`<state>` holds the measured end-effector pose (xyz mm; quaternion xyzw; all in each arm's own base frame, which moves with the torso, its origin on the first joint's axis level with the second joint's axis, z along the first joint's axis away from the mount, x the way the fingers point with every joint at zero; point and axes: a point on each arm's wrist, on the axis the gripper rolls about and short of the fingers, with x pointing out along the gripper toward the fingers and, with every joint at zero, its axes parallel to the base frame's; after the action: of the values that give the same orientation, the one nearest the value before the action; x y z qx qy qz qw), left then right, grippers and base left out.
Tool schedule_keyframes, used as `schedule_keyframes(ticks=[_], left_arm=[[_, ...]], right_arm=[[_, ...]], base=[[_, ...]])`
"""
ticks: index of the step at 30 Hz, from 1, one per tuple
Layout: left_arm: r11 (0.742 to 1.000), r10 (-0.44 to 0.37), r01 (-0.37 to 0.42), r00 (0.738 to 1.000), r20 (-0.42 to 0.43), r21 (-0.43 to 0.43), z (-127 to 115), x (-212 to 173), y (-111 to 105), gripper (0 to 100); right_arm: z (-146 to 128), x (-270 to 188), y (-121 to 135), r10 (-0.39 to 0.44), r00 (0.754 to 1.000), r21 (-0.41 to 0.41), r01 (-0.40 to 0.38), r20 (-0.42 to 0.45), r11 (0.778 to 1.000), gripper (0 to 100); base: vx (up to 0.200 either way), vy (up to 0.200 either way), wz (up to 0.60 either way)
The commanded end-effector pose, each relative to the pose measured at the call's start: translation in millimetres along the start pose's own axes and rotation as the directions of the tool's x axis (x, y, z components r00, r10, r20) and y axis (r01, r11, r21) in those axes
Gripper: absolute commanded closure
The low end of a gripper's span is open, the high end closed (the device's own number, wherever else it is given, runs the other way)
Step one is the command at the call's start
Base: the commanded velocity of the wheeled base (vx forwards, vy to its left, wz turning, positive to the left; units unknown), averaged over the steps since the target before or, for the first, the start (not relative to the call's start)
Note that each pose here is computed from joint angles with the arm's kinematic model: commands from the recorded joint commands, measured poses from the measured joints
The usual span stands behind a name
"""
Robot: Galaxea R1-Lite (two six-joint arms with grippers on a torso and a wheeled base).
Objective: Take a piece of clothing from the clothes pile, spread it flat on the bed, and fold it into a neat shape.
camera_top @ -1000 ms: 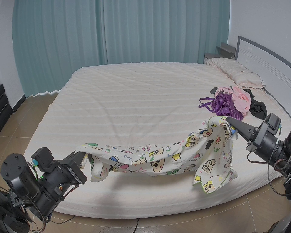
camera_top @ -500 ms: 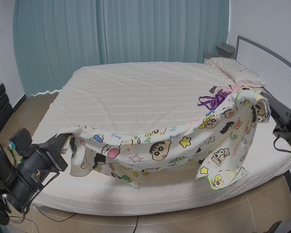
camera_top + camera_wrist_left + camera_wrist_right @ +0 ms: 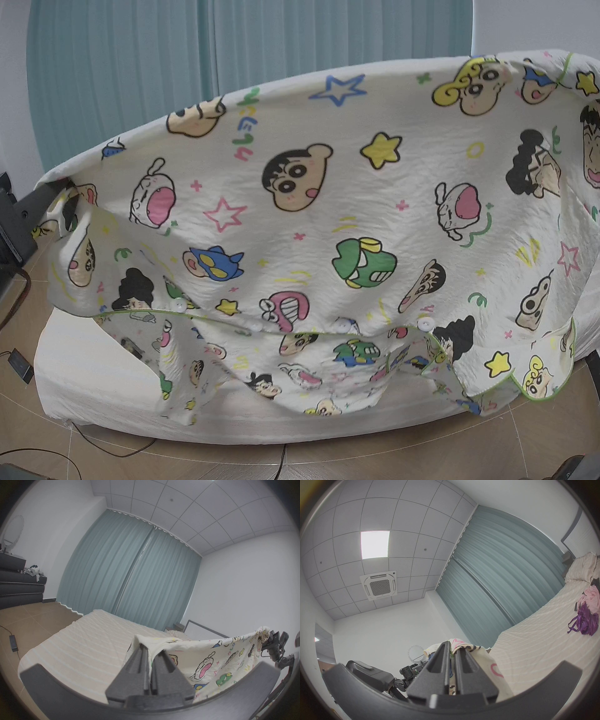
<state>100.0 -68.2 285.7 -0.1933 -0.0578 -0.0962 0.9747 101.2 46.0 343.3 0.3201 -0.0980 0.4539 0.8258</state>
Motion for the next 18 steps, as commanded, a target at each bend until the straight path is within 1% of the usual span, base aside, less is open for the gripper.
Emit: schedule_keyframes(ticks=[1,2,3,4,5,7,9,10,11,12,17,18], left_arm=[[1.000,0.010,-0.010,1.000,0.027,-0.012,8,-1,-1,100],[1.000,0.014,-0.014,1.000,0.019,-0.007,6,1,-1,100],[0.999,0.031,-0.031,0.999,-0.009,0.012,-2,7,-2,100],[0.999,0.033,-0.033,0.999,-0.015,0.016,-4,9,-2,100],[0.998,0.048,-0.046,0.997,-0.052,0.038,-14,16,-3,100],[0.997,0.062,-0.058,0.995,-0.083,0.054,-23,24,-4,100],[0.994,0.095,-0.087,0.987,-0.133,0.066,-38,42,-7,100],[0.993,0.111,-0.103,0.983,-0.145,0.063,-43,49,-7,100],[0.992,0.115,-0.107,0.983,-0.146,0.062,-44,50,-7,100],[0.990,0.141,-0.134,0.977,-0.161,0.053,-50,62,-7,100],[0.977,0.211,-0.205,0.959,-0.187,0.052,-62,91,-2,100],[0.973,0.231,-0.223,0.954,-0.190,0.059,-64,99,0,100]], right_arm=[[5,13,-11,-0.030,0.999,-0.004,0.030,-0.010,1.000,100],[5,15,-14,-0.038,0.999,-0.002,0.038,-0.015,0.999,100],[5,22,-25,-0.068,0.997,0.000,0.068,-0.020,0.998,100],[5,24,-27,-0.076,0.997,-0.001,0.076,-0.020,0.997,100],[6,31,-42,-0.119,0.993,-0.004,0.119,-0.021,0.993,100],[9,38,-55,-0.146,0.989,-0.007,0.146,-0.022,0.989,100],[9,53,-77,-0.176,0.983,0.003,0.176,-0.046,0.984,100],[7,58,-86,-0.193,0.980,0.008,0.193,-0.055,0.981,100],[7,58,-87,-0.194,0.980,0.008,0.194,-0.054,0.981,100],[6,66,-103,-0.223,0.973,0.010,0.224,-0.065,0.975,100],[3,76,-135,-0.280,0.957,0.023,0.283,-0.081,0.959,100],[3,77,-141,-0.289,0.954,0.025,0.292,-0.084,0.956,100]], base=[[0.000,0.000,0.00],[0.000,0.000,0.00],[0.000,0.000,0.00],[0.000,0.000,0.00],[0.000,0.000,0.00],[0.000,0.000,0.00],[0.000,0.000,0.00],[0.000,0.000,0.00],[0.000,0.000,0.00],[0.000,0.000,0.00],[0.000,0.000,0.00],[0.200,0.000,0.00]])
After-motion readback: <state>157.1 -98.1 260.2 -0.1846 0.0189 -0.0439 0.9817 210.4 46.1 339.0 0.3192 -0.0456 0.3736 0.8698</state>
